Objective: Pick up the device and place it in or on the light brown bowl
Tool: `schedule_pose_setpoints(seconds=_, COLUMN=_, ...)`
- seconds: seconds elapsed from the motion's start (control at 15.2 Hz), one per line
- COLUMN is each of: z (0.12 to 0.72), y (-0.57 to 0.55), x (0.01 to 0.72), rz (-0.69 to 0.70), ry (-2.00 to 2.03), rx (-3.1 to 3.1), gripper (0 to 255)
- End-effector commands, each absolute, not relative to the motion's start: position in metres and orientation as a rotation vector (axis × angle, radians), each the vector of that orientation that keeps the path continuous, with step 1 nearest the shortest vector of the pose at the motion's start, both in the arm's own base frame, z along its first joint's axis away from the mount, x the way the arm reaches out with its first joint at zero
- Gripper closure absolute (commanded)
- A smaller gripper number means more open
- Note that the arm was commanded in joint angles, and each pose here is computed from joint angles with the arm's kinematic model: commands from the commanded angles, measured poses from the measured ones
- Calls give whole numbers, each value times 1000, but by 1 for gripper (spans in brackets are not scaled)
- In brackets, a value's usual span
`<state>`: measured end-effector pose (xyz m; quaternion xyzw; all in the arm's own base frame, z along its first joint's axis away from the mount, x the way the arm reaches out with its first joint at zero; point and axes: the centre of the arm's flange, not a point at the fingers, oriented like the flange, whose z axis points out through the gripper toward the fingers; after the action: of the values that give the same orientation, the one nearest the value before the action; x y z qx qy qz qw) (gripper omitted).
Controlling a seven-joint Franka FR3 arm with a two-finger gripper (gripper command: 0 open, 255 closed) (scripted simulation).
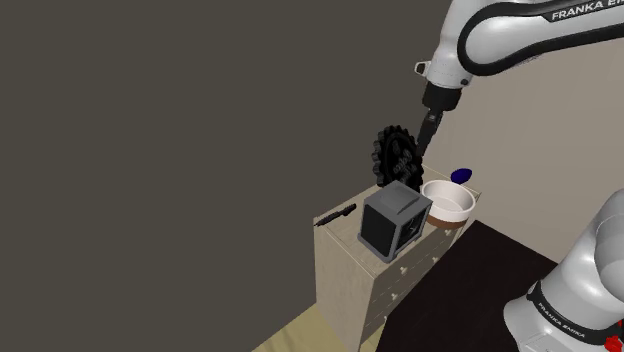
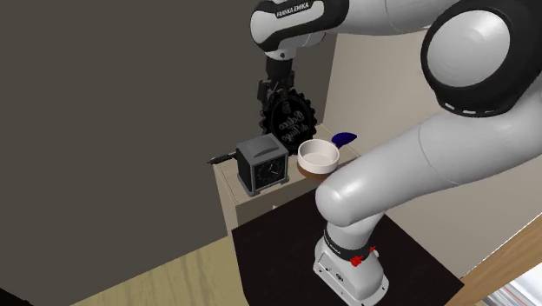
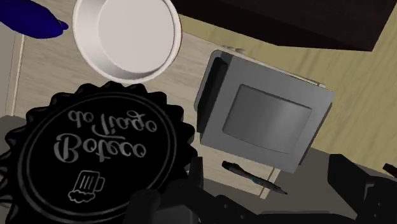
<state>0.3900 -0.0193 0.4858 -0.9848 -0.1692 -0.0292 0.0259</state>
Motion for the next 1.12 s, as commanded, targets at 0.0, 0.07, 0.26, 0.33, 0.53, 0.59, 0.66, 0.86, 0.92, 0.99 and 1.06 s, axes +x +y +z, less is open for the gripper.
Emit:
schedule_pose_setpoints(seconds=0.0, z=463, y=-16, x=409, rz=-91, ry=-655, rx=-3026, gripper=0)
schedule_pose_setpoints(seconds=0.07, z=453, y=-14, x=418, rz=-90, ry=-717, rx=-3015, gripper=0)
schedule_pose_setpoints(seconds=0.26, z=423, y=-4, x=443, rz=-88, ry=-902, rx=-2974, gripper=0)
schedule_pose_setpoints(seconds=0.33, z=414, y=0, x=451, rz=-87, ry=-964, rx=-2958, gripper=0)
schedule_pose_setpoints(seconds=0.53, z=384, y=13, x=475, rz=-85, ry=-1146, rx=-2903, gripper=0)
schedule_pose_setpoints(seconds=0.59, z=374, y=17, x=483, rz=-84, ry=-1206, rx=-2882, gripper=0)
schedule_pose_setpoints(seconds=0.66, z=364, y=23, x=490, rz=-83, ry=-1266, rx=-2860, gripper=0)
schedule_pose_setpoints(seconds=0.86, z=335, y=39, x=511, rz=-80, ry=-1443, rx=-2786, gripper=0)
schedule_pose_setpoints(seconds=0.92, z=325, y=46, x=517, rz=-78, ry=-1501, rx=-2759, gripper=0)
schedule_pose_setpoints(seconds=0.99, z=315, y=52, x=524, rz=-77, ry=-1558, rx=-2730, gripper=0)
schedule_pose_setpoints(seconds=1.06, z=305, y=58, x=530, rz=-76, ry=-1615, rx=-2701, gripper=0)
